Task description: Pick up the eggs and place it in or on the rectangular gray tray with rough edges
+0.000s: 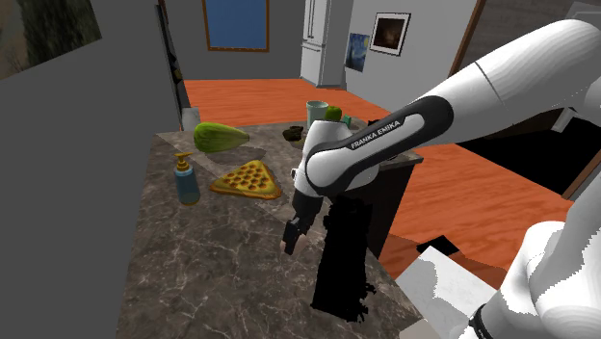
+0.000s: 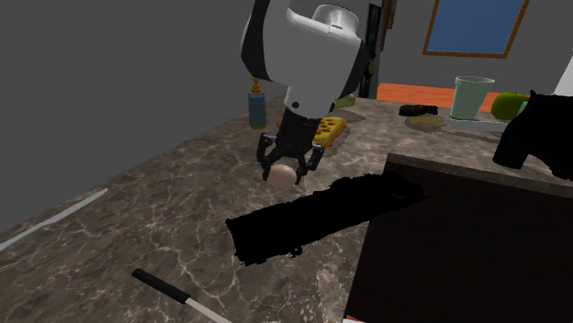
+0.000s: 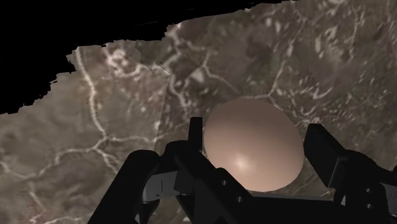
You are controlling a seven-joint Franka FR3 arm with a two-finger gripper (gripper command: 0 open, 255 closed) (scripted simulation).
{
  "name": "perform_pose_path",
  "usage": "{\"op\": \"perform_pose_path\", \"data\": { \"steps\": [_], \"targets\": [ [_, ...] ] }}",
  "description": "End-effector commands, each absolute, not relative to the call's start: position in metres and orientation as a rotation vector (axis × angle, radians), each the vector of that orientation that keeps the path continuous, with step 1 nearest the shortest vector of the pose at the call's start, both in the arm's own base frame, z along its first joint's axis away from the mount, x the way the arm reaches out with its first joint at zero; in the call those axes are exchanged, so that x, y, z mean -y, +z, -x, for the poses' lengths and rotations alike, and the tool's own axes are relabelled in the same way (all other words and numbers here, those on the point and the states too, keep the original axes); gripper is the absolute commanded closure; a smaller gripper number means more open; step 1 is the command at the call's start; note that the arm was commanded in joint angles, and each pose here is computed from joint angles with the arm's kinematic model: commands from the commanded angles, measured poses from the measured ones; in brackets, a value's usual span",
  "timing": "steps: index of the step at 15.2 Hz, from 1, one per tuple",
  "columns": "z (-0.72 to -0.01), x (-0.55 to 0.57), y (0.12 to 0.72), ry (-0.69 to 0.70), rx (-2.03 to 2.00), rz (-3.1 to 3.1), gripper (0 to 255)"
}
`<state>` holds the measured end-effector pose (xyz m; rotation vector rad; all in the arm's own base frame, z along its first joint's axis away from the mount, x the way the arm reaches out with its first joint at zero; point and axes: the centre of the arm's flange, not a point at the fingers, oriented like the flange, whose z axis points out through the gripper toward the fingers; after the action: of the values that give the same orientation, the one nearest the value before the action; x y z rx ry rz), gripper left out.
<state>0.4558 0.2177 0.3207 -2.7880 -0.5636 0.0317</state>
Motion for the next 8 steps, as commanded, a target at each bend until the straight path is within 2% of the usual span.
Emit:
{"op": "perform_pose_path", "data": {
  "steps": [1, 8],
  "targets": [
    [-0.456, -0.218, 0.321, 0.031, 0.564, 2.788, 255],
    [-0.456, -0.218, 0.352, 0.031, 0.564, 2.788, 255]
  ]
}}
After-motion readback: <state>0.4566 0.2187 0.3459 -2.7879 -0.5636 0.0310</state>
